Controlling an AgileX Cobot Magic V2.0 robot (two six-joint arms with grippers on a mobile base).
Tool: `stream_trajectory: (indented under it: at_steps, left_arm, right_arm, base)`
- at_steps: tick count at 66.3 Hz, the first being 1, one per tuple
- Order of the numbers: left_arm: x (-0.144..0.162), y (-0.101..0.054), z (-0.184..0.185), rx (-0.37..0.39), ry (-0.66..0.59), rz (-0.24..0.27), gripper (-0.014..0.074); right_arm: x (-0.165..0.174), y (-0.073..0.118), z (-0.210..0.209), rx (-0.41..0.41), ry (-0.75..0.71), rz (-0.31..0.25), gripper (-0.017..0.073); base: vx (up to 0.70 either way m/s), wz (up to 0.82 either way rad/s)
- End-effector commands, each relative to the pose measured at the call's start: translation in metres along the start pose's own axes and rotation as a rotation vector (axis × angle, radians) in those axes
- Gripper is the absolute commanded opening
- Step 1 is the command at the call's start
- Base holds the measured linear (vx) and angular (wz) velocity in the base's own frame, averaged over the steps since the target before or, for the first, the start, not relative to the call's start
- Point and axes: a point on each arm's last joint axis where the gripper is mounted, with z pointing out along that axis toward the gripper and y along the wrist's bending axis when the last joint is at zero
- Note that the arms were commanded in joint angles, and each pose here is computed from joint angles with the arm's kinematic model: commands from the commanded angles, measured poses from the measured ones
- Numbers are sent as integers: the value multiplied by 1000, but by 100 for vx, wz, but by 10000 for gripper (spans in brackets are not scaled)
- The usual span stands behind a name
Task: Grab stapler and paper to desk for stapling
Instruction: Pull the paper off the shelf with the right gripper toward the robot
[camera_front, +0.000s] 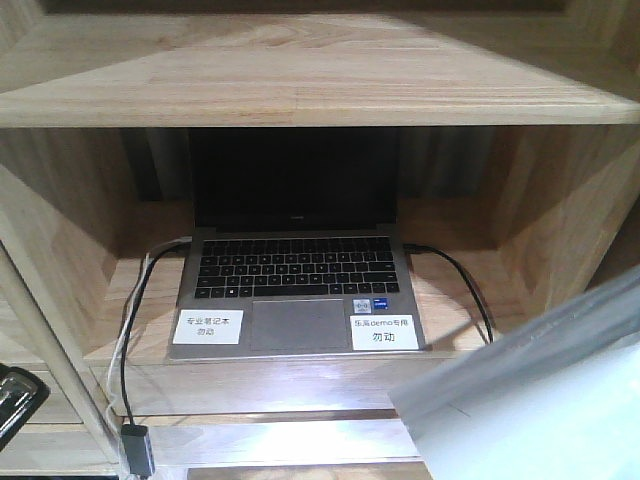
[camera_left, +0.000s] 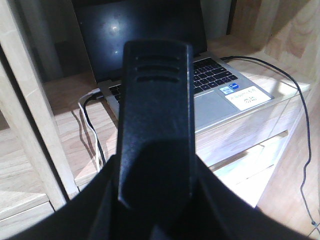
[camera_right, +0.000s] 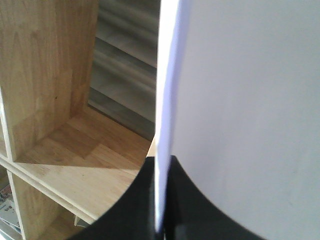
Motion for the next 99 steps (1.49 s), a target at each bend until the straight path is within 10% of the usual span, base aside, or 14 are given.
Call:
stream_trajectory:
  at_steps: [1,99]
  left_arm:
    - [-19,-1,-5,15,-137,-3,-7]
    - [-19,-1,-5,15,-137,-3,-7]
  right_arm:
    - [-5,15,2,-94,-26,-18,-5]
    - [-5,15,2,-89,-25,-18,-5]
  base:
    - [0,0]
    - [-4,1]
